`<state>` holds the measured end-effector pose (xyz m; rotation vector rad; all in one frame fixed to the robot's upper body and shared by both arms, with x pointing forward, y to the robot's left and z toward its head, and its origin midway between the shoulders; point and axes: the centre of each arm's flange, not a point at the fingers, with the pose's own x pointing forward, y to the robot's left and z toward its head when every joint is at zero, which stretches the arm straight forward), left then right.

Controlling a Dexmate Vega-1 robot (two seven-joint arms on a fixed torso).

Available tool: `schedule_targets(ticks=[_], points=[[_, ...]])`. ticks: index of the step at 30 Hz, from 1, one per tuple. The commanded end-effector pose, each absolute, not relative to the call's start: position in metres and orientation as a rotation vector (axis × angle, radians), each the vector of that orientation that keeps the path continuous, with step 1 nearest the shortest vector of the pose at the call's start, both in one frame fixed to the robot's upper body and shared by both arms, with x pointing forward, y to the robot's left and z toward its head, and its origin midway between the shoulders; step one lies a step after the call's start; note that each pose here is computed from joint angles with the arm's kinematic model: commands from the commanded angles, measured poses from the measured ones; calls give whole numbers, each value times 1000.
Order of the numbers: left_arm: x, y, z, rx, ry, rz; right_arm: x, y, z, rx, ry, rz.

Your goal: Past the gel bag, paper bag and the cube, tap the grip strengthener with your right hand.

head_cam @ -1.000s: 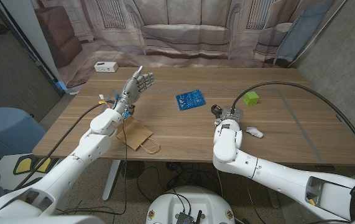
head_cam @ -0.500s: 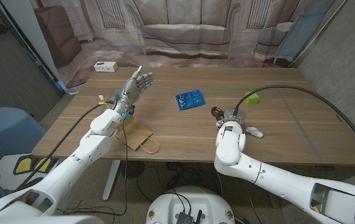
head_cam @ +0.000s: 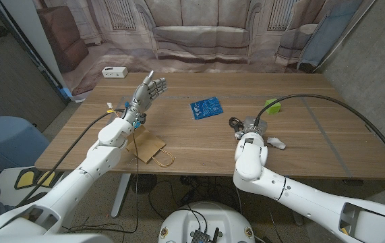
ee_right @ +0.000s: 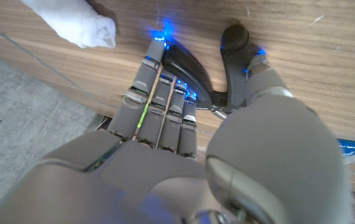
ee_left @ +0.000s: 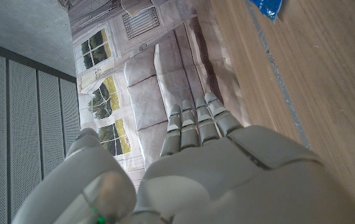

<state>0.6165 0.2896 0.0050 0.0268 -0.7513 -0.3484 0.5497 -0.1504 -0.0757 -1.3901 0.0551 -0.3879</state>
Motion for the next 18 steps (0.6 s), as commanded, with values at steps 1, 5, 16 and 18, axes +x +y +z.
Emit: schedule_targets(ticks=[1,5,16,18], points=[[617,287,7,32,-753,-353,541,-151,-59,-1378,-2,-452],[617,287,8,34,-753,-352,539,-151,-55,-1372,-19,-465],[616,286,9,38,-754,-349,537,-150,-52,-1362,-40,-471],[615,286,9,38,-754,-349,537,-150,-52,-1362,-40,-472]])
